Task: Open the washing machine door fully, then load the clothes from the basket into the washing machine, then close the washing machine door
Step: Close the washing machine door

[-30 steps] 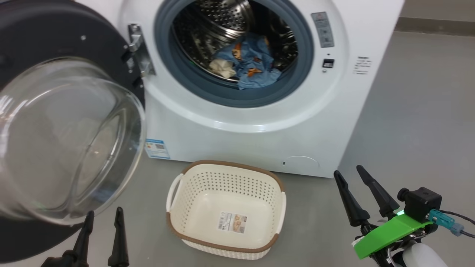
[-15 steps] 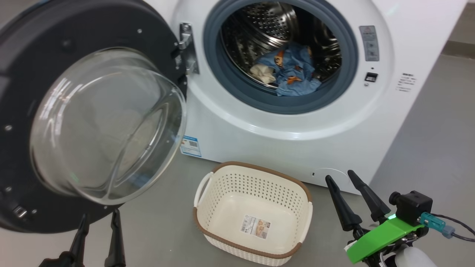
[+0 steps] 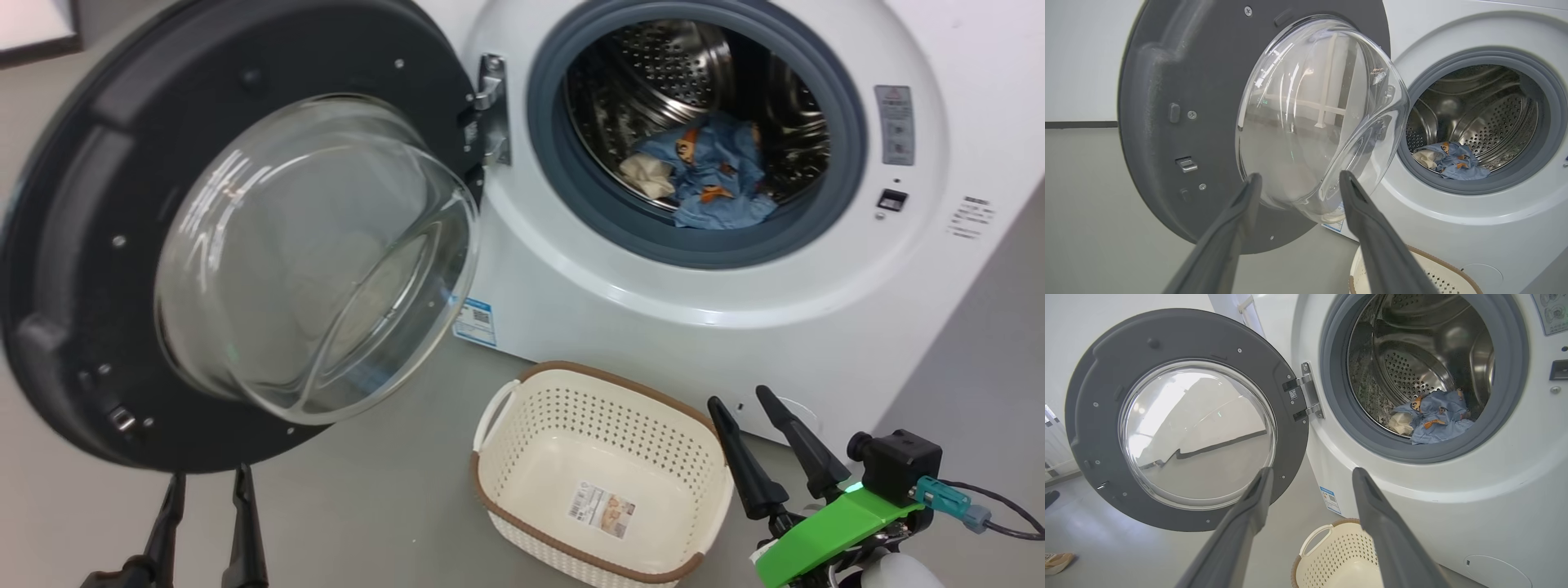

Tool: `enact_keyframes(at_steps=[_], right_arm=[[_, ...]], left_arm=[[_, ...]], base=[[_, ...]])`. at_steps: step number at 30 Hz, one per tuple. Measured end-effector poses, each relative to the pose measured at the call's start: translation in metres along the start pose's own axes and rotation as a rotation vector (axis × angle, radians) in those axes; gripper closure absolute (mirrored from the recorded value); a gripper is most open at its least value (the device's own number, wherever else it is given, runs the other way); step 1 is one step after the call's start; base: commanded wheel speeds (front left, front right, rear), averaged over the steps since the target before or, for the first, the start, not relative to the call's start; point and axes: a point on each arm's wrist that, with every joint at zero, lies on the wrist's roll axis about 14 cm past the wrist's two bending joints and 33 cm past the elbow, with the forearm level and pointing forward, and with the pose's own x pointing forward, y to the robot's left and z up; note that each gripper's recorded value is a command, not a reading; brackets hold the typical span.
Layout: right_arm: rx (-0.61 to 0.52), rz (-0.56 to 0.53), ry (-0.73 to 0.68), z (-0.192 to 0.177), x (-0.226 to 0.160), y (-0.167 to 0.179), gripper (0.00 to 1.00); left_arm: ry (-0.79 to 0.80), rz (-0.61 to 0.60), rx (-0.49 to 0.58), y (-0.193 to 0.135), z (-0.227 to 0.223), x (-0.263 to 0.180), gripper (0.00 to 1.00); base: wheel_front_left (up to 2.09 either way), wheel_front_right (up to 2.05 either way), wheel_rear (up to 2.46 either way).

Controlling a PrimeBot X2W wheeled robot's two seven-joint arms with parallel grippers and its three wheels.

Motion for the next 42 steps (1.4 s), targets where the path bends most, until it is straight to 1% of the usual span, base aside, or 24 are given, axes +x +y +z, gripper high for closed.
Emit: enact_keyframes(at_steps=[12,21,42], right_arm=[[0.014,0.08,0.04,-0.015,0.015,0.024,0.0],[0.025,0.093,0.063,-0.025,0.019,0.025,0.0],[0.032,0.079,0.069,-0.028,0.017,0.019,0.0]], left_arm=[[-0.013,0.096,0.02,0.028,0.006,-0.013,0.0],[-0.006,0.128,0.03,0.036,0.006,-0.015,0.0],[-0.026,0.105,0.05,0.034,0.015,-0.008,0.0]], base=[[0.0,0.0,0.0],[0.0,0.0,0.0],[0.0,0.0,0.0]])
